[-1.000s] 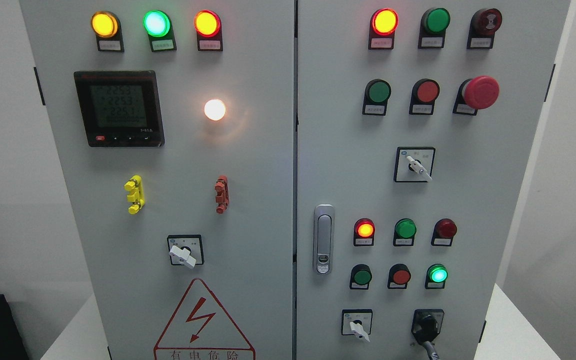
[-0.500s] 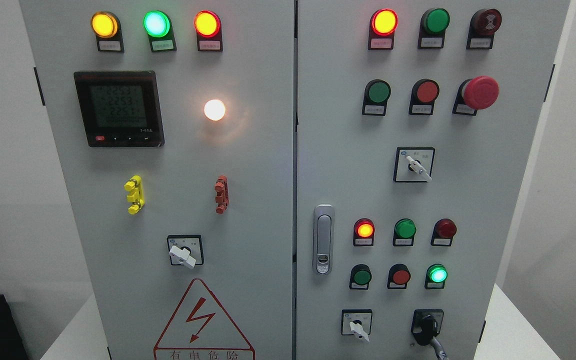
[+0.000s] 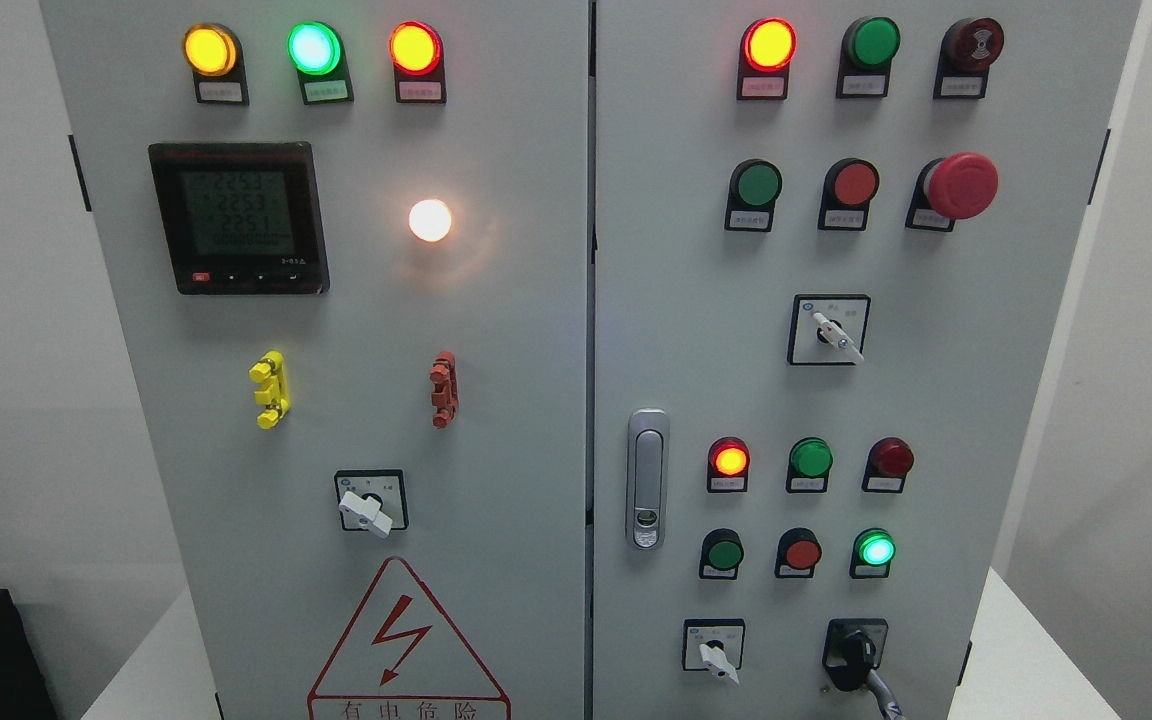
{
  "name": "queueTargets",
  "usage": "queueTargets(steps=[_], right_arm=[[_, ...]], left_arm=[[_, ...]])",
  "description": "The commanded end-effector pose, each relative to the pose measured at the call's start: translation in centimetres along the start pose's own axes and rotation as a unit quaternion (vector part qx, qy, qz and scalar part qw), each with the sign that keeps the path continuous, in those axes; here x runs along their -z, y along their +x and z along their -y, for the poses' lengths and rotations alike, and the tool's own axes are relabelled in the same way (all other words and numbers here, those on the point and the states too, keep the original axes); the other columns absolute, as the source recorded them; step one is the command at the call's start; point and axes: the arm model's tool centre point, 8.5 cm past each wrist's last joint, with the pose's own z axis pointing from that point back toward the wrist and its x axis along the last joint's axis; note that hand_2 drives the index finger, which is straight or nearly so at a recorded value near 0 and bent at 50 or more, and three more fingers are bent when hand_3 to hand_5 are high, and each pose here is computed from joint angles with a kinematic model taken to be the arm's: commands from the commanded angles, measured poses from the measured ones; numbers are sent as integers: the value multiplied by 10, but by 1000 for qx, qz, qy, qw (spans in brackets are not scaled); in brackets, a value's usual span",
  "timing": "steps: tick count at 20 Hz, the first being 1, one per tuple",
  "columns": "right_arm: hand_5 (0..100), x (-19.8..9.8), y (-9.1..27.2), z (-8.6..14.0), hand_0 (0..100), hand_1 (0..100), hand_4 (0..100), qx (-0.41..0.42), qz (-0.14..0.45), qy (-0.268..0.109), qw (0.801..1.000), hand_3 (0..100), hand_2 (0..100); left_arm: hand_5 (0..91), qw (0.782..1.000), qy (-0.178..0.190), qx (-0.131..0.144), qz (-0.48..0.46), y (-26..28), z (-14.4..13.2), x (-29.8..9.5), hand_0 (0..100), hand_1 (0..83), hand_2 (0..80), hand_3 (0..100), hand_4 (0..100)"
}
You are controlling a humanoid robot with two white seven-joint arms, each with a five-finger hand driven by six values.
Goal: Trip black knob to open circuit
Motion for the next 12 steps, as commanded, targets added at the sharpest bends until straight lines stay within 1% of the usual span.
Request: queueTargets(steps=[1,12], right_arm=[[1000,3,18,-5,0,73,1000,3,33,16,999,1000,89],[1000,-3,15,5,0,76,1000,-3,29,4,1000,1000,89]], left_arm=[[0,1000,0,-2,2,2,0,0,120,389,0,0,0],[0,1000,0,-2,2,2,0,0,120,389,0,0,0]])
